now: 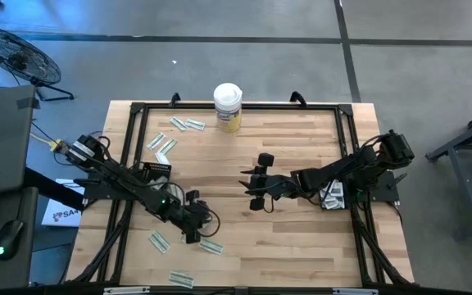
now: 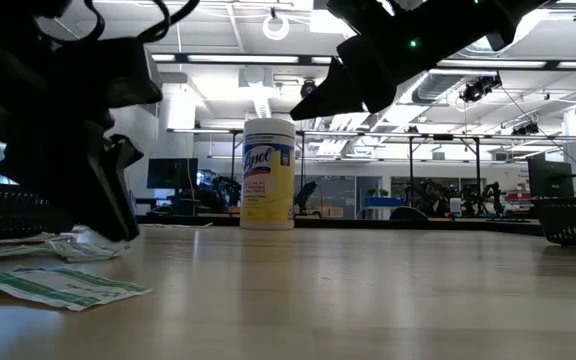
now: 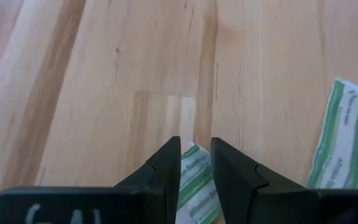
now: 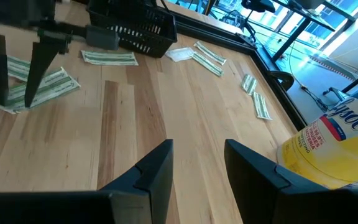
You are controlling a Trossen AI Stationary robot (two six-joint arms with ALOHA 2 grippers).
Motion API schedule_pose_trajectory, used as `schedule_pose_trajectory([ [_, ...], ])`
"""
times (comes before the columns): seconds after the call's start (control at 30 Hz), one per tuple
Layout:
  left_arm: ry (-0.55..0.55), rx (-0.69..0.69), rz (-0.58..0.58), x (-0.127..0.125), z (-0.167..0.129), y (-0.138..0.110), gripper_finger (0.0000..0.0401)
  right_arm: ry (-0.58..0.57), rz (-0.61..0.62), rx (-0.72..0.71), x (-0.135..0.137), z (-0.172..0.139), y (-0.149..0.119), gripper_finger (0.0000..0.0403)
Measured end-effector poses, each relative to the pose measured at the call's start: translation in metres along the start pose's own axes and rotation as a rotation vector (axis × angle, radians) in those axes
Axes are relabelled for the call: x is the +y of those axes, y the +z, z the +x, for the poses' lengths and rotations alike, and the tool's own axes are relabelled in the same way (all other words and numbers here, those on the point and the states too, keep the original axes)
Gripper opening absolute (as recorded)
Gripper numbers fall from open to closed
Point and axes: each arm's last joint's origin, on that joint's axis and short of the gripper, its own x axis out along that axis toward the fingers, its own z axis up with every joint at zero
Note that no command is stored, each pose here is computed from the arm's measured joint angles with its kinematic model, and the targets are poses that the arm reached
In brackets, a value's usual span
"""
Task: Pick & Place First Aid Supplies
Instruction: Put the bandage into the left black basket
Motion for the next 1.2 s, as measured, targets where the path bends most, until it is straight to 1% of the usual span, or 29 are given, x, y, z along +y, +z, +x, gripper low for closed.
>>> schedule_pose_trajectory([
  [0.17,0.002,0.007,0.003,-0.002,0.012,-0.005,0.0085,0.000,0.012,0.001,-0.003,0.001,0.000,0.0138],
  [0.4,0.013,0.013,-0.001,-0.002,0.014,-0.006,0.0083,0.065,0.077,0.005,-0.011,0.008,-0.002,0.0138],
  [0.5,0.013,0.016,-0.001,-0.002,0.014,-0.006,0.0064,0.065,0.073,0.011,-0.011,0.010,-0.004,0.0138],
  [0.6,0.015,0.017,-0.001,-0.002,0.014,-0.007,0.0020,0.065,0.065,0.025,-0.009,0.014,-0.008,0.0138],
  [0.63,0.017,0.015,-0.001,-0.002,0.014,-0.006,0.0011,0.064,0.061,0.027,-0.008,0.014,-0.009,0.0138],
  [0.77,0.050,-0.001,0.000,-0.001,0.014,-0.006,0.0011,0.064,0.055,0.020,-0.008,0.015,-0.009,0.0138],
  [0.83,0.071,-0.011,0.007,0.001,0.012,-0.006,0.0004,0.064,0.053,0.021,-0.008,0.015,-0.009,0.0138],
  [0.93,0.071,-0.017,0.033,0.003,0.003,-0.002,0.0004,0.064,0.053,0.021,-0.008,0.015,-0.009,0.0138],
  [1.03,0.077,-0.037,0.030,0.007,-0.019,0.005,0.0003,0.063,0.053,0.022,-0.008,0.015,-0.009,0.0138],
  [1.13,0.133,-0.052,0.006,0.017,-0.045,0.009,0.0002,0.068,0.054,0.019,-0.008,0.015,-0.009,0.0138],
  [1.2,0.189,-0.063,-0.041,0.025,-0.063,0.010,0.0002,0.067,0.055,0.017,-0.008,0.015,-0.009,0.0138],
])
